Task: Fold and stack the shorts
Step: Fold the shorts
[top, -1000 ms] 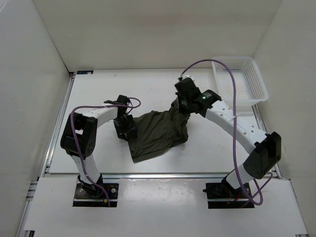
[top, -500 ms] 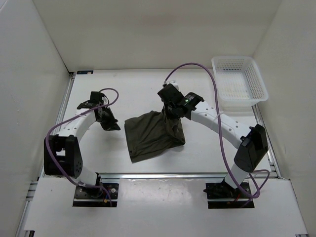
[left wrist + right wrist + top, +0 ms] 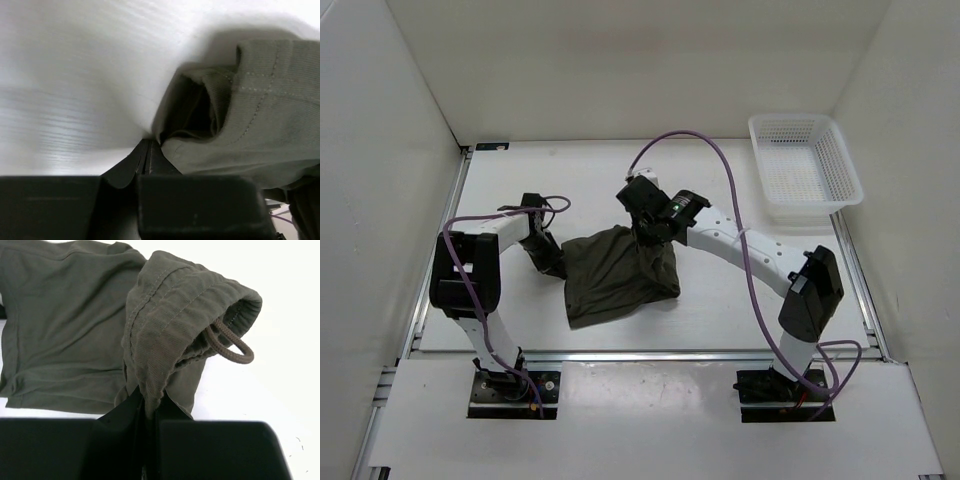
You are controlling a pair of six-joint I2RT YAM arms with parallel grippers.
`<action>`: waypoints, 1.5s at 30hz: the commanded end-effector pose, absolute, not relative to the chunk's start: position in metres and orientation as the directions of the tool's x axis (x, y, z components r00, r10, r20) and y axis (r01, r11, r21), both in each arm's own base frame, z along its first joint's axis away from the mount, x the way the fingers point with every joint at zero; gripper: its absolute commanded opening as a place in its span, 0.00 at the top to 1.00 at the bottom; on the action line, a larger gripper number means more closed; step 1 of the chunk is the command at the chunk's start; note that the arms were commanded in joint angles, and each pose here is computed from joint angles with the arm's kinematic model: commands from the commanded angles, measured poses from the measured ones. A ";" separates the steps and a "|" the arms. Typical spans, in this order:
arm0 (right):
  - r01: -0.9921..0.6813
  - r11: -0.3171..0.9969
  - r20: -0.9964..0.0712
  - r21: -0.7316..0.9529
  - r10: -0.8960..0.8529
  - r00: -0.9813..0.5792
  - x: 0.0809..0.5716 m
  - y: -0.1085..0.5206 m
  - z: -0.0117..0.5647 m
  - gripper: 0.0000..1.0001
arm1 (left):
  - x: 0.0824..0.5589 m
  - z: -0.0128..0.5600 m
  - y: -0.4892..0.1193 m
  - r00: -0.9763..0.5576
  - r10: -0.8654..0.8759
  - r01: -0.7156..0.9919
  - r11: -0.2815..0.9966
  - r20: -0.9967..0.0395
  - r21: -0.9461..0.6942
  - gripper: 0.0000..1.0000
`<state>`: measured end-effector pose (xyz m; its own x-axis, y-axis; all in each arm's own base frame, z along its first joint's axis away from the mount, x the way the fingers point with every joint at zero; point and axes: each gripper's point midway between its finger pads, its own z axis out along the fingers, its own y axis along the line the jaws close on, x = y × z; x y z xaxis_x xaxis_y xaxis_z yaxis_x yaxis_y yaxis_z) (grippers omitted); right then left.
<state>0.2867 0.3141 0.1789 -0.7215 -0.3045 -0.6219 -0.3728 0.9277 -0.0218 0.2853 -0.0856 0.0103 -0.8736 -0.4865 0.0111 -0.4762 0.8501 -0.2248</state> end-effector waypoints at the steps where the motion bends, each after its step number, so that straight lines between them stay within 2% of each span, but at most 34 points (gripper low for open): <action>1: -0.405 0.914 -0.678 0.034 -0.276 -0.681 0.293 0.340 0.201 1.00 | 0.299 0.006 -0.084 -0.874 -0.485 -0.467 0.859 -0.043 -0.210 0.90; 14: -0.585 0.806 -0.653 0.094 -0.394 -0.647 0.274 0.442 0.174 1.00 | 0.296 0.004 -0.082 -0.873 -0.486 -0.469 0.861 -0.041 -0.197 0.90; 15: -0.605 0.789 -0.650 0.110 -0.403 -0.644 0.267 0.452 0.173 0.94 | 0.296 0.004 -0.082 -0.873 -0.486 -0.469 0.861 -0.041 -0.197 0.90; 16: -0.616 0.776 -0.659 0.135 -0.394 -0.640 0.267 0.460 0.181 0.81 | 0.296 0.004 -0.082 -0.873 -0.486 -0.469 0.861 -0.041 -0.197 0.90; 17: -0.654 0.743 -0.656 0.141 -0.425 -0.624 0.257 0.468 0.180 0.56 | 0.296 0.004 -0.082 -0.873 -0.486 -0.469 0.861 -0.041 -0.197 0.90; 18: -0.680 0.716 -0.641 0.157 -0.450 -0.622 0.248 0.474 0.175 0.38 | 0.299 0.006 -0.082 -0.873 -0.486 -0.468 0.860 -0.048 -0.203 0.90; 20: -0.682 0.706 -0.651 0.191 -0.429 -0.626 0.241 0.472 0.185 0.23 | 0.299 0.006 -0.082 -0.873 -0.486 -0.468 0.860 -0.048 -0.203 0.90; 21: -0.683 0.705 -0.655 0.193 -0.425 -0.624 0.239 0.467 0.186 0.12 | 0.299 0.006 -0.084 -0.874 -0.485 -0.467 0.859 -0.043 -0.210 0.90; 22: -0.667 0.717 -0.686 0.202 -0.383 -0.619 0.238 0.458 0.208 0.09 | 0.299 0.006 -0.084 -0.874 -0.485 -0.467 0.859 -0.043 -0.210 0.90; 23: -0.647 0.740 -0.683 0.183 -0.377 -0.625 0.238 0.445 0.200 0.06 | 0.299 0.006 -0.084 -0.874 -0.485 -0.467 0.859 -0.043 -0.210 0.90; 25: -0.633 0.749 -0.734 0.196 -0.317 -0.601 0.234 0.426 0.229 0.06 | 0.302 0.008 -0.084 -0.873 -0.485 -0.465 0.859 -0.050 -0.215 0.90; 27: -0.599 0.781 -0.750 0.178 -0.286 -0.596 0.233 0.405 0.235 0.10 | 0.303 0.011 -0.084 -0.877 -0.477 -0.454 0.863 -0.061 -0.220 0.90; 30: -0.502 0.855 -0.778 0.134 -0.223 -0.588 0.239 0.361 0.237 0.41 | 0.309 0.026 -0.077 -0.868 -0.489 -0.459 0.857 -0.088 -0.235 0.90; 31: -0.495 0.861 -0.767 0.114 -0.240 -0.595 0.238 0.356 0.226 0.60 | 0.312 0.039 -0.072 -0.862 -0.495 -0.459 0.854 -0.107 -0.246 0.90; 33: -0.466 0.877 -0.719 0.115 -0.250 -0.648 0.241 0.344 0.205 0.76 | 0.316 0.055 -0.068 -0.855 -0.497 -0.457 0.856 -0.146 -0.242 0.90; 34: -0.474 0.872 -0.714 0.125 -0.253 -0.653 0.239 0.345 0.204 0.82 | 0.319 0.071 -0.061 -0.846 -0.499 -0.451 0.858 -0.189 -0.246 0.90; 35: -0.464 0.878 -0.706 0.117 -0.255 -0.661 0.243 0.344 0.198 0.85 | 0.322 0.086 -0.055 -0.835 -0.502 -0.457 0.861 -0.225 -0.224 0.85; 38: -0.445 0.887 -0.684 0.124 -0.248 -0.686 0.245 0.346 0.187 0.85 | 0.331 0.131 -0.054 -0.814 -0.469 -0.419 0.883 -0.341 -0.213 0.70; 40: -0.415 0.900 -0.666 0.136 -0.227 -0.711 0.251 0.341 0.180 0.80 | 0.329 0.148 -0.057 -0.817 -0.431 -0.383 0.902 -0.384 -0.198 0.36; 41: -0.412 0.900 -0.661 0.145 -0.222 -0.717 0.253 0.340 0.179 0.76 | 0.328 0.154 -0.067 -0.827 -0.394 -0.340 0.919 -0.402 -0.203 0.25; 42: -0.408 0.901 -0.639 0.145 -0.230 -0.734 0.253 0.337 0.169 0.69 | 0.328 0.161 -0.078 -0.838 -0.362 -0.290 0.929 -0.407 -0.230 0.25; 43: -0.406 0.897 -0.623 0.175 -0.218 -0.751 0.258 0.338 0.166 0.64 | 0.326 0.162 -0.087 -0.849 -0.346 -0.266 0.933 -0.400 -0.242 0.35; 44: -0.403 0.896 -0.608 0.187 -0.217 -0.764 0.258 0.336 0.162 0.57 | 0.324 0.160 -0.103 -0.872 -0.296 -0.211 0.946 -0.391 -0.246 0.50; 45: -0.401 0.894 -0.600 0.200 -0.212 -0.772 0.261 0.337 0.159 0.47 | 0.321 0.156 -0.111 -0.884 -0.276 -0.190 0.950 -0.376 -0.249 0.67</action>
<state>0.2514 0.3356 0.1571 -0.7506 -0.2545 -0.6098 -0.4159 0.8991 0.1368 0.3381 -0.0904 0.1639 -0.8259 -0.3746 -0.4214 -0.2772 0.9206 -0.2752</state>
